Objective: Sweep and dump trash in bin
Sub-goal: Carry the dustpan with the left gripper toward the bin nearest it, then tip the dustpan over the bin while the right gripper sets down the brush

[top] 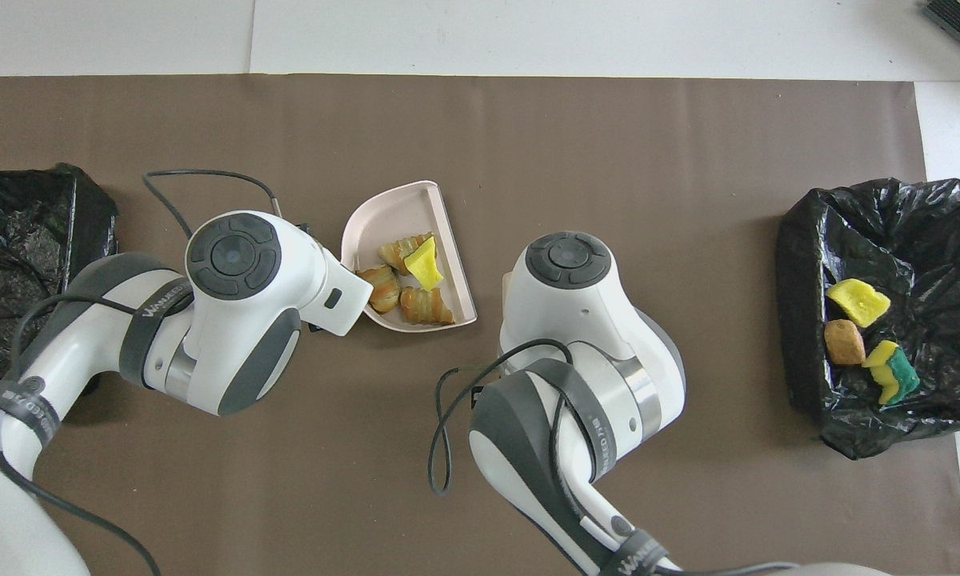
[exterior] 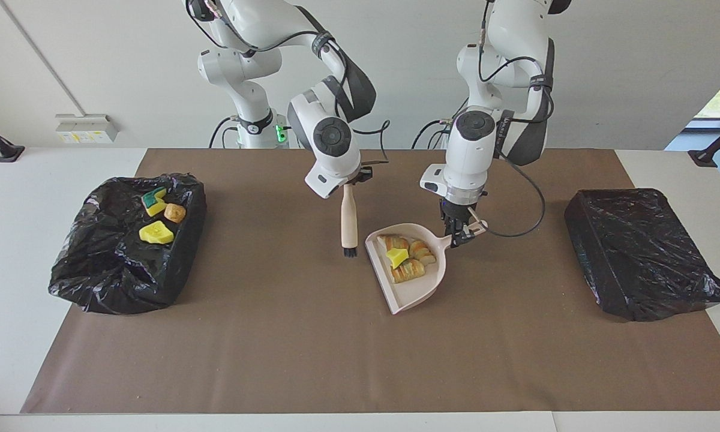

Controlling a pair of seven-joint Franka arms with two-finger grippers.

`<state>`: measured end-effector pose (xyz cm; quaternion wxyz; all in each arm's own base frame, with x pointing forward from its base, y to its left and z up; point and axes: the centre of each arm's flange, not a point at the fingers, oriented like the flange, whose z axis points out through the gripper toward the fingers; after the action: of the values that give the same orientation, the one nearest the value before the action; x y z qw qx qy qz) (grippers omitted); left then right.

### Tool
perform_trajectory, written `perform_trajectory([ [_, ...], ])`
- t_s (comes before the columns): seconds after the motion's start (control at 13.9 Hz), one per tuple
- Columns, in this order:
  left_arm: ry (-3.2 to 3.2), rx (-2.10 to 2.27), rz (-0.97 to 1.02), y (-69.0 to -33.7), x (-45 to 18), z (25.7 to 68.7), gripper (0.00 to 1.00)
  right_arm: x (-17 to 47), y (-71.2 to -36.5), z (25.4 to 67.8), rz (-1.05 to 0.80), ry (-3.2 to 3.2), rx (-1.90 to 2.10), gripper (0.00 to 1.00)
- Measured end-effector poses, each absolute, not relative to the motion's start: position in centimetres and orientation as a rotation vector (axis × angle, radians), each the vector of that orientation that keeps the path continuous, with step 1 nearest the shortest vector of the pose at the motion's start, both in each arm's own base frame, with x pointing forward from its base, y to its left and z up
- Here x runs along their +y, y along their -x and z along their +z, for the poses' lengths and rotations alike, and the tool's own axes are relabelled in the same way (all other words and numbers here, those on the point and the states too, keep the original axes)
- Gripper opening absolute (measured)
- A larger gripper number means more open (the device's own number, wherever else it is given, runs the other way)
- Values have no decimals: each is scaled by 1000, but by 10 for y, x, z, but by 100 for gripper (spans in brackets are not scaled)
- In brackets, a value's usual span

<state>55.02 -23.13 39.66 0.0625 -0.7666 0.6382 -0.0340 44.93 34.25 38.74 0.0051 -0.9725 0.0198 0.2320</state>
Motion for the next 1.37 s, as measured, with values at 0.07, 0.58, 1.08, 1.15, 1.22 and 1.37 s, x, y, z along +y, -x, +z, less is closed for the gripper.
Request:
perform_trajectory([
  [0.07, 2298, 1941, -111, -557, -214, 403, 33, 354, -426, 386, 722, 3073, 85, 26],
  [0.58, 2239, 2089, -169, -581, -41, 450, 33, 361, -328, 341, 646, 3093, 121, 26],
  [1.08, 2485, 1902, -272, -558, 170, 514, 33, 359, -315, 317, 638, 3063, 165, 26],
  [1.15, 2510, 1839, -291, -549, 203, 522, 33, 358, -314, 314, 637, 3063, 169, 26],
  [1.22, 2528, 1784, -301, -541, 229, 528, 33, 357, -313, 313, 639, 3064, 171, 26],
  [1.37, 2536, 1706, -315, -530, 269, 542, 33, 357, -313, 312, 639, 3064, 156, 26],
])
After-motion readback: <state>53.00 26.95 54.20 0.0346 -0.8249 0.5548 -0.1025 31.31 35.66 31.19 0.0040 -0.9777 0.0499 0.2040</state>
